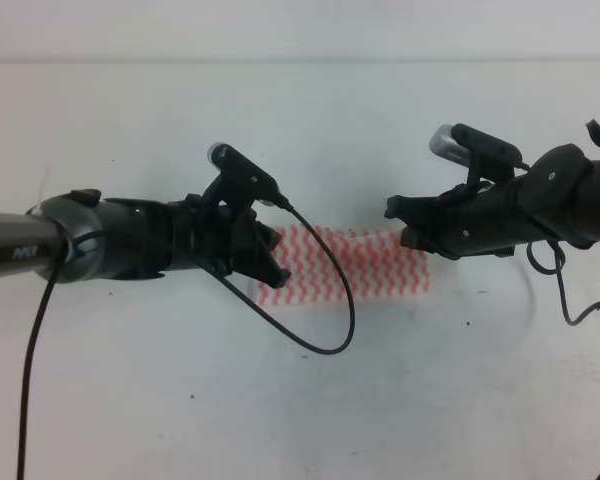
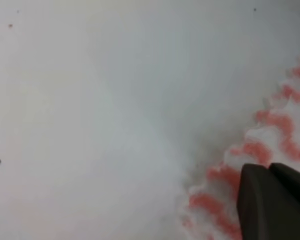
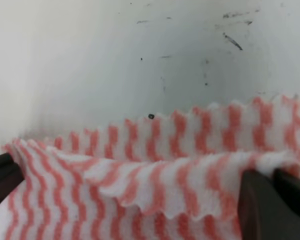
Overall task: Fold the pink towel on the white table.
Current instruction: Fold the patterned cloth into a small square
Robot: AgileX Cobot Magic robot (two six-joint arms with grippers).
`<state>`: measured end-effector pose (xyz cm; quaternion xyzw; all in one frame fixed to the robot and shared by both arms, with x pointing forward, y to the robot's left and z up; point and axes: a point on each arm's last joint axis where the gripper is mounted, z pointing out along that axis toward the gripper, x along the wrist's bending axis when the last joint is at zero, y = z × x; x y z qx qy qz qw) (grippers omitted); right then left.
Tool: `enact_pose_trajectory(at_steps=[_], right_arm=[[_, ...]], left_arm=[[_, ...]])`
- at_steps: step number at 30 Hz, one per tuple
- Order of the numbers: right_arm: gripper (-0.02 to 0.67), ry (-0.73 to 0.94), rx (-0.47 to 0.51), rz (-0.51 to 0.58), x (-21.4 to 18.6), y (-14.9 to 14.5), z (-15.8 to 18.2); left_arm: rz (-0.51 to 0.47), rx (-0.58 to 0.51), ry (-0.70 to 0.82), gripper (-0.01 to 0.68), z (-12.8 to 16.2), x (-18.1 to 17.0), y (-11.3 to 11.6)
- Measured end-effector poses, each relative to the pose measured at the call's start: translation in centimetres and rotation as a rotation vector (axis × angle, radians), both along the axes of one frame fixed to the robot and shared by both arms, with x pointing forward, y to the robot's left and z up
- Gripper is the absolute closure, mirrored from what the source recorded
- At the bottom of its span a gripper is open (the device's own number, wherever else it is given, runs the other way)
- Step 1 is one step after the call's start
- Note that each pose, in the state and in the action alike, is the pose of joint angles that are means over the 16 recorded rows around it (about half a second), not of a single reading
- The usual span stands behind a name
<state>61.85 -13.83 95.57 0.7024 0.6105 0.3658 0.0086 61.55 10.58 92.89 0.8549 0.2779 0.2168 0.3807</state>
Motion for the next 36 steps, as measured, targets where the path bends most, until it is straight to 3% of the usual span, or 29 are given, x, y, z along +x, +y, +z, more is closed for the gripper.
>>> enact_pose_trajectory(at_steps=[17, 36], right_arm=[[0.666, -0.001, 0.0, -0.001, 0.0, 0.0, 0.0], [0.666, -0.002, 0.0, -0.003, 0.0, 0.0, 0.0]], left_arm=[[-0.257, -0.158, -0.005, 0.678, 1.5, -1.6, -2.1], [-0.371, -0.149, -0.022, 0.678, 0.8, -2.2, -4.1]])
